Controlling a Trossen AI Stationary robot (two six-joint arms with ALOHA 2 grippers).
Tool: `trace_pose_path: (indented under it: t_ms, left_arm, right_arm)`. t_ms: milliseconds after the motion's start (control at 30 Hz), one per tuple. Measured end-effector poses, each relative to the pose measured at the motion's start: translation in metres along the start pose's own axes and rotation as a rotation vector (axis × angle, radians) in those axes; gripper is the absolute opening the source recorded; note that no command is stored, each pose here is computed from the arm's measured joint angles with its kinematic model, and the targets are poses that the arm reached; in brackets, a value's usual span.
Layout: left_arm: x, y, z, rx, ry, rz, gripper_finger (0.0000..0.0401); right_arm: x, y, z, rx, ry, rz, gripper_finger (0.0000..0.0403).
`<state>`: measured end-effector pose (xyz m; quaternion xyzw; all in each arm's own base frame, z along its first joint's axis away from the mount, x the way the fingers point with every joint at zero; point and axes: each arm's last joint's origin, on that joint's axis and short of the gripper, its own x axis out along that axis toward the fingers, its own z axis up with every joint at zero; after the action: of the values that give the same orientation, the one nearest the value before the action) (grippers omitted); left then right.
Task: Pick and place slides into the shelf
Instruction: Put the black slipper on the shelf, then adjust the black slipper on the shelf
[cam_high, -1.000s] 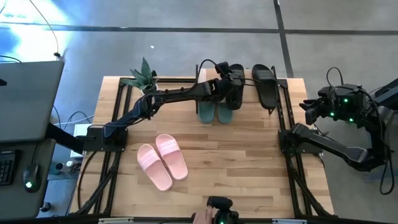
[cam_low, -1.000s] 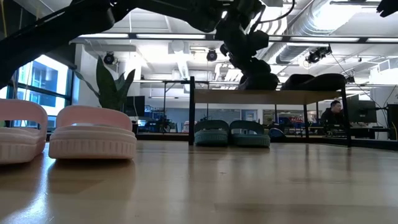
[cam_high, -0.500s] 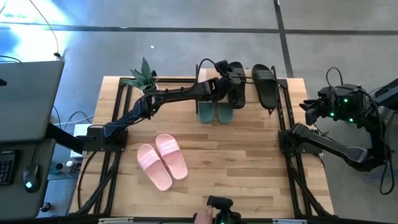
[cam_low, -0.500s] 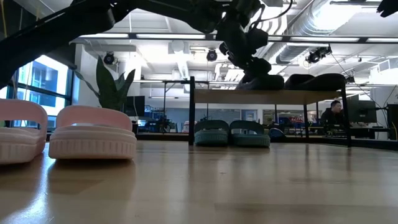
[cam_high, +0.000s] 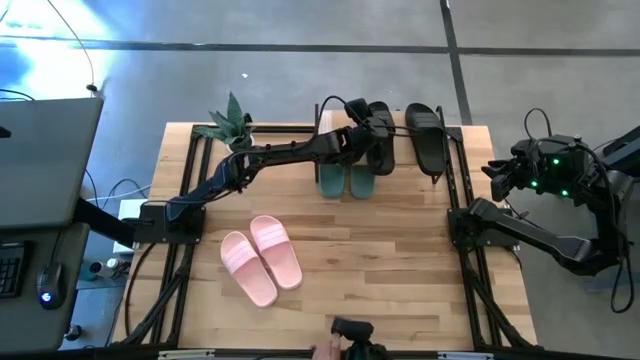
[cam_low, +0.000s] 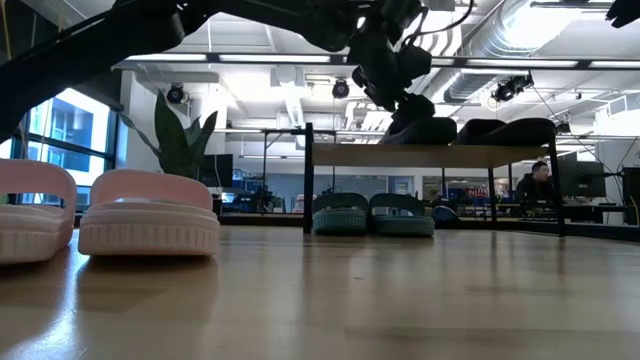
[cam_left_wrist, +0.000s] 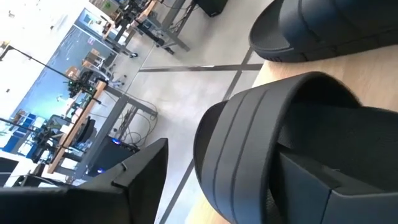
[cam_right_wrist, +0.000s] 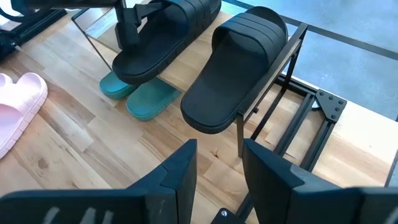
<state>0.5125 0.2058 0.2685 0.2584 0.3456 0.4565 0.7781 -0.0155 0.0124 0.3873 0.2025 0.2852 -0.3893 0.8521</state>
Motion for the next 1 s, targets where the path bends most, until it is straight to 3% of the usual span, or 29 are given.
trace_pose_path:
  t_ms: [533,767,1000]
  left_arm:
    - [-0.036,-0.002,0.014,0.022,-0.028,-0.078,0.0255]
    - [-0.077,0.028,0.028,-0.030,-0.051,-0.147,0.0255]
    - [-0.136,0.083,0.034,-0.161,-0.103,-0.443,0.0255]
  right_arm:
    - [0.000,0.000,0.000,-0.002,0.001,0.000,0.0119]
    - [0.000,0.000,0.000,-0.002,0.001,0.003,0.0119]
    - [0.000,0.005,0.010,-0.025,-0.094,0.108,0.0119]
